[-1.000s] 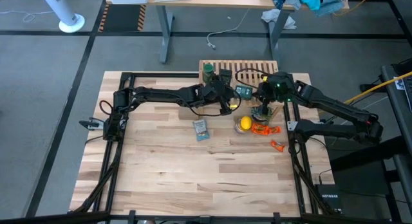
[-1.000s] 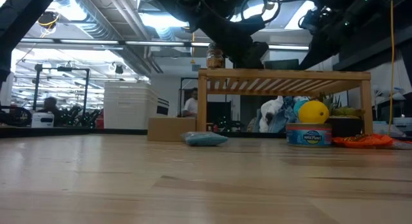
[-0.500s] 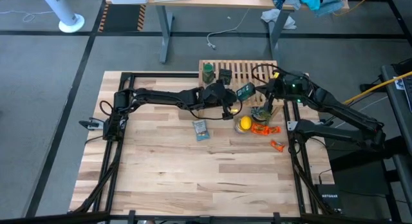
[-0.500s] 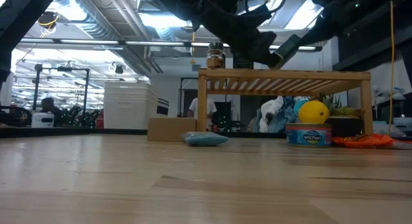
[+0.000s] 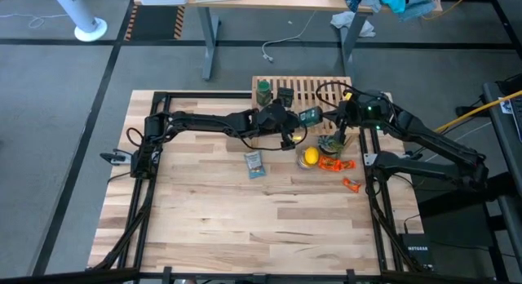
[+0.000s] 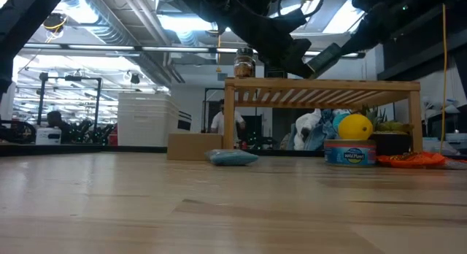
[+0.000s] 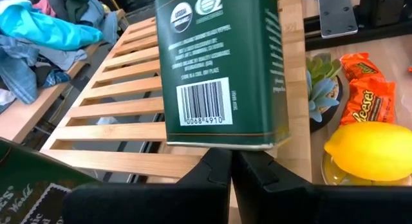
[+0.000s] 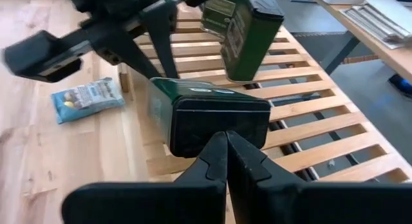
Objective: Shelf spices
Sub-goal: Adjust the right black seasoning can on the shelf
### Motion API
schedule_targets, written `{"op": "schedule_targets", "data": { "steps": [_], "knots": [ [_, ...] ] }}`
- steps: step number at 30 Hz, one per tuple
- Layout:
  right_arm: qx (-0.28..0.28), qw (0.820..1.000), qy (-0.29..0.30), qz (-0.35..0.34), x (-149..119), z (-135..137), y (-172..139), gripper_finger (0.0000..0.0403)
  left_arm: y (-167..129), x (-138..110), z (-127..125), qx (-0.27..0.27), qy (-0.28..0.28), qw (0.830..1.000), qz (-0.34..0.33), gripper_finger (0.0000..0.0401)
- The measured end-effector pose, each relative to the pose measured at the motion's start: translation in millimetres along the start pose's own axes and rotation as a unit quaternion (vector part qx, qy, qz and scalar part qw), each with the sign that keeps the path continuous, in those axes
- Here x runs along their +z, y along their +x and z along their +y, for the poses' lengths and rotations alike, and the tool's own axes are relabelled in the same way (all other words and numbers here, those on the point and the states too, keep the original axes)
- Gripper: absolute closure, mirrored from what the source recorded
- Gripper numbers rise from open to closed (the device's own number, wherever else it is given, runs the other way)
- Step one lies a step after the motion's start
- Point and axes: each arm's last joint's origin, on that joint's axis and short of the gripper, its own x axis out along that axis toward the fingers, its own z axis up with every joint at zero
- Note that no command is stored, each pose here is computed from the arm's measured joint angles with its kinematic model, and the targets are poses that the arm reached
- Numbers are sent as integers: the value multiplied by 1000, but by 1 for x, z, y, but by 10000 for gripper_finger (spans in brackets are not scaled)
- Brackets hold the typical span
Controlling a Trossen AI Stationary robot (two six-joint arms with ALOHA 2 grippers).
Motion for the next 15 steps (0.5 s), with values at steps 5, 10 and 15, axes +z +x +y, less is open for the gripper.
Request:
{"op": "schedule_targets", "data": {
  "steps": [5, 10, 15],
  "knots": [
    [9, 1000, 1, -3, 1, 0, 2, 401, 0, -1, 0, 1, 1, 1000, 4, 401],
    [15, 1000, 1, -11, 2, 0, 3, 401, 0, -2, 0, -3, 2, 1000, 9, 401],
    [16, 1000, 0, -12, 2, 0, 3, 401, 0, -2, 0, -3, 6, 1000, 9, 401]
  ]
}}
